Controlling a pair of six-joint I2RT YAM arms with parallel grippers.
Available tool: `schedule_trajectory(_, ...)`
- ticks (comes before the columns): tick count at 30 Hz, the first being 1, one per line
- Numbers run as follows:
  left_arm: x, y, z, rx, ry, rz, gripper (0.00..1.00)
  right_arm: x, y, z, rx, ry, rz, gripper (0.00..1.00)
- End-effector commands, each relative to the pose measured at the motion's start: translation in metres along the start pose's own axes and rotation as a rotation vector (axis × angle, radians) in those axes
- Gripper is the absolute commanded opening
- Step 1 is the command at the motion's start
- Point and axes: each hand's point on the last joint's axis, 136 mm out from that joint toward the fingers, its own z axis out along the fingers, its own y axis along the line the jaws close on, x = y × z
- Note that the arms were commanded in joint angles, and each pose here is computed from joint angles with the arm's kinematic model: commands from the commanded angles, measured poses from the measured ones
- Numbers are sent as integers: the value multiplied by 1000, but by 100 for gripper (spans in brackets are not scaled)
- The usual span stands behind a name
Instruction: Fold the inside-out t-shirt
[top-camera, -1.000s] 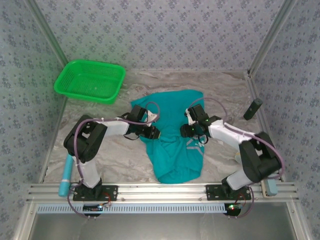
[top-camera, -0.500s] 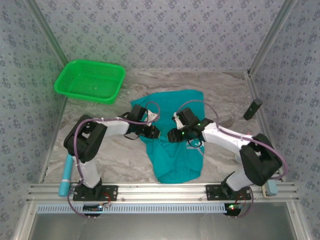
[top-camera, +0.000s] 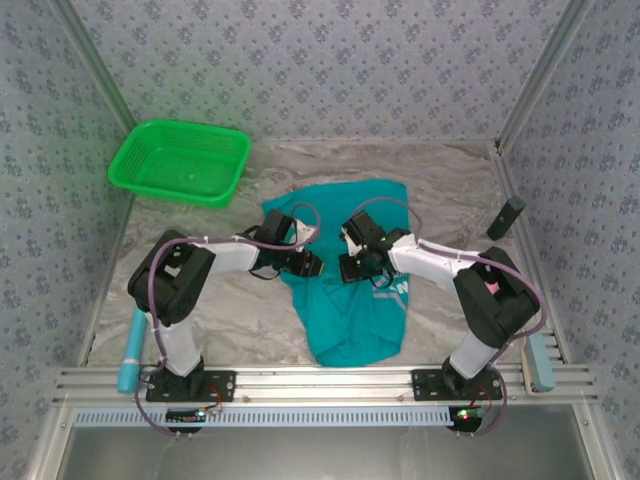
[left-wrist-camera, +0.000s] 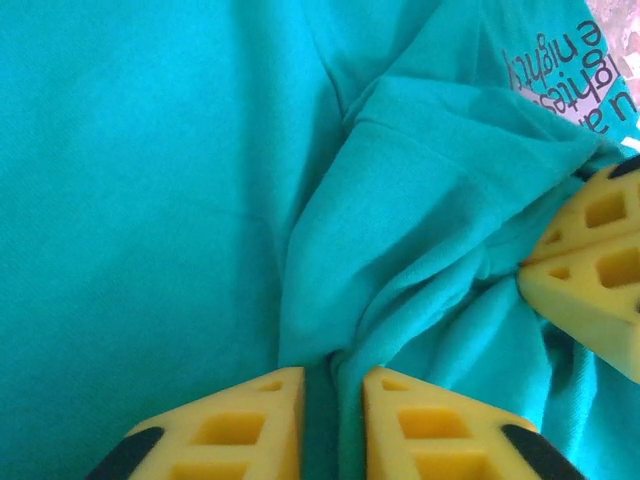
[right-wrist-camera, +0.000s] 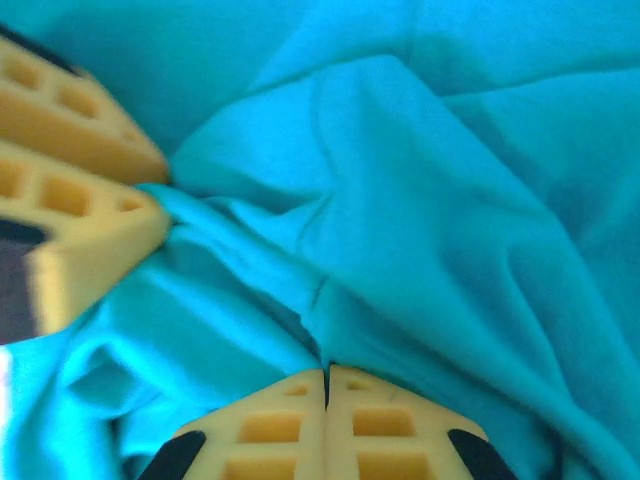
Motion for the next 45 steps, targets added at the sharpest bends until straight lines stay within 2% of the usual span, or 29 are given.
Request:
schedule_trajectory(1, -11, -18, -12, 35, -47, 51, 27, -30, 53, -60, -238, -78, 5, 0)
schedule_trajectory(3, -16, -24, -18, 36, -66, 61, 30, -41, 67, -77, -319, -74, 54, 0)
schedule_trajectory(5, -21, -33, -25, 32, -93, 85, 35, -52, 69, -83, -324, -65, 99, 0)
schedule_trajectory(7, -27, -40, -35, 7, -127, 121, 41, -59, 63, -74, -317, -39, 141, 4)
schedule_trajectory(11, -30, -39, -57, -63, -207, 171, 44, -64, 59, -51, -371, 27, 200, 9)
schedule_trajectory(15, -21, -30, -71, -111, -234, 185, 46, -73, 43, -42, -296, -22, 207, 31)
schedule_trajectory(22, -10, -38, -65, -63, -224, 181, 49, -71, 39, -63, -311, -78, 180, 40)
schedule_trajectory(24, -12, -39, -61, -66, -221, 181, 50, -50, 34, -64, -297, -57, 169, 43)
schedule_trajectory(27, -21, -41, -57, -59, -231, 169, 51, -33, 29, -69, -280, -70, 154, 43)
schedule_trajectory(32, -41, -49, -56, -40, -237, 171, 53, -25, 29, -61, -281, -126, 113, 33)
schedule_trajectory(38, -60, -37, -46, -91, -229, 166, 59, -25, 42, -33, -244, -141, 68, 36)
schedule_trajectory(40, -64, -33, -37, -80, -211, 143, 53, -27, 37, -23, -214, -159, 82, 39)
schedule_trajectory(43, -67, -38, -30, -17, -192, 123, 19, -27, 26, -9, -178, -173, 82, 39)
schedule_trajectory(45, -68, -46, -32, 22, -192, 131, 10, -26, 24, 0, -168, -168, 63, 40)
